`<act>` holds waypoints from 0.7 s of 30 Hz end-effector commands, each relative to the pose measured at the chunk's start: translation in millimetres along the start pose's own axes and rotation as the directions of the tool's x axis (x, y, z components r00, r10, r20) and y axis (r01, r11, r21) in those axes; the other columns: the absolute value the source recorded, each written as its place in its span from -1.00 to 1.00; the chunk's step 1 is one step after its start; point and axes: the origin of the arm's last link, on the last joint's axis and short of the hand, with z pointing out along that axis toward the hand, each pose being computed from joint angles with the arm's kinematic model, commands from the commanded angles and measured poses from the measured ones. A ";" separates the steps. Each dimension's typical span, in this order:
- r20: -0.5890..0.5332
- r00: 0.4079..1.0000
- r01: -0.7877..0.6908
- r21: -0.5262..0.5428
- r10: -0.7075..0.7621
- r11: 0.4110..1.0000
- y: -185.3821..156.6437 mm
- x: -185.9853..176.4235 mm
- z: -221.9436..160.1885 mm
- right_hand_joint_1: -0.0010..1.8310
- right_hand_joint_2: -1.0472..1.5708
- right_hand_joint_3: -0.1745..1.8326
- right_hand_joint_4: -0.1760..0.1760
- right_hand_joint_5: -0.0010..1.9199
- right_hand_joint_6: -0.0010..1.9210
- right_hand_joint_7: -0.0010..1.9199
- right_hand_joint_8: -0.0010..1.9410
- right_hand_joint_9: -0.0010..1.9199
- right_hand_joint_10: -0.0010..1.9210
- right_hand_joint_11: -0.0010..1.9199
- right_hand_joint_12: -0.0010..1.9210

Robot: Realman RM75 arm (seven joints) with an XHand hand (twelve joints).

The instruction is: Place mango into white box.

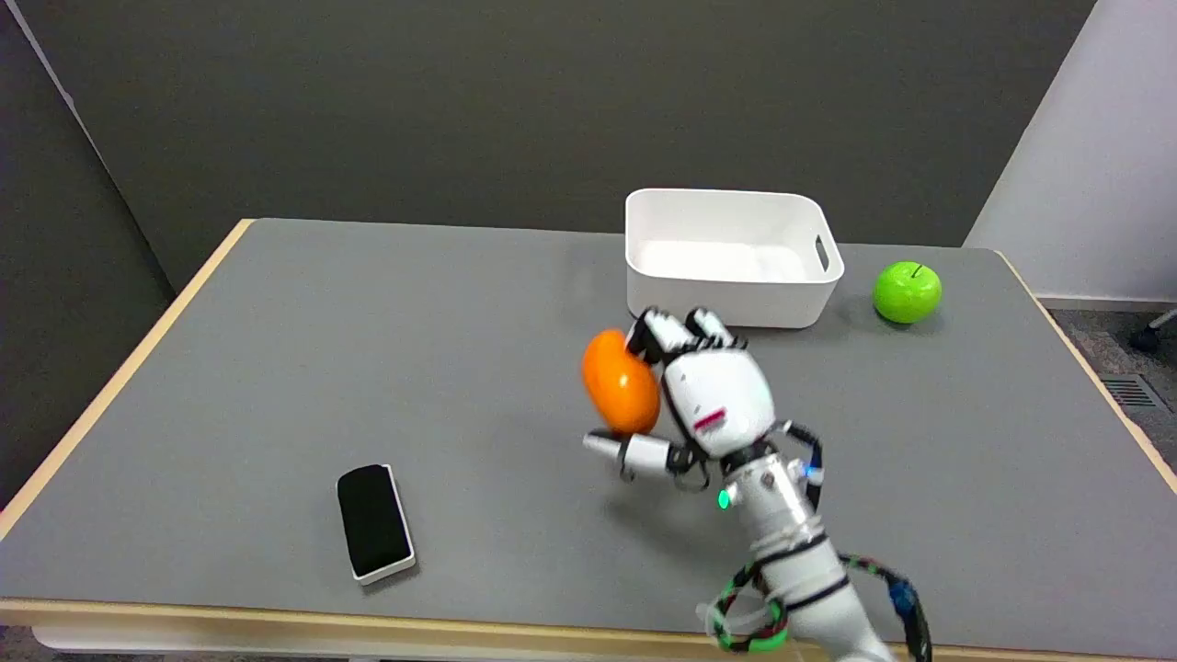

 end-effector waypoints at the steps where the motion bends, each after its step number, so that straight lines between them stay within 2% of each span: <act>1: -0.243 0.957 0.143 -0.082 -0.159 0.986 73.4 97.1 116.1 0.20 0.75 -0.50 -1.00 -0.50 0.80 -0.43 0.85 -0.13 1.00 -0.78 1.00; 4: -0.239 0.955 0.142 -0.156 -0.176 0.978 99.3 106.0 154.2 0.20 0.75 -0.50 -1.00 -0.51 0.80 -0.43 0.85 -0.12 1.00 -0.78 1.00; 11: -0.131 0.976 0.131 -0.298 -0.176 0.946 152.4 98.5 219.0 0.20 0.76 -0.51 -1.00 -0.51 0.80 -0.44 0.86 -0.12 1.00 -0.80 1.00; 17: 0.003 0.984 0.167 -0.367 -0.178 0.915 174.9 79.7 251.6 0.19 0.76 -0.51 -1.00 -0.52 0.82 -0.45 0.87 -0.14 1.00 -0.84 1.00; 21: 0.077 0.983 0.186 -0.373 -0.169 0.909 180.4 62.9 255.0 0.19 0.77 -0.52 -1.00 -0.53 0.82 -0.46 0.88 -0.15 1.00 -0.91 1.00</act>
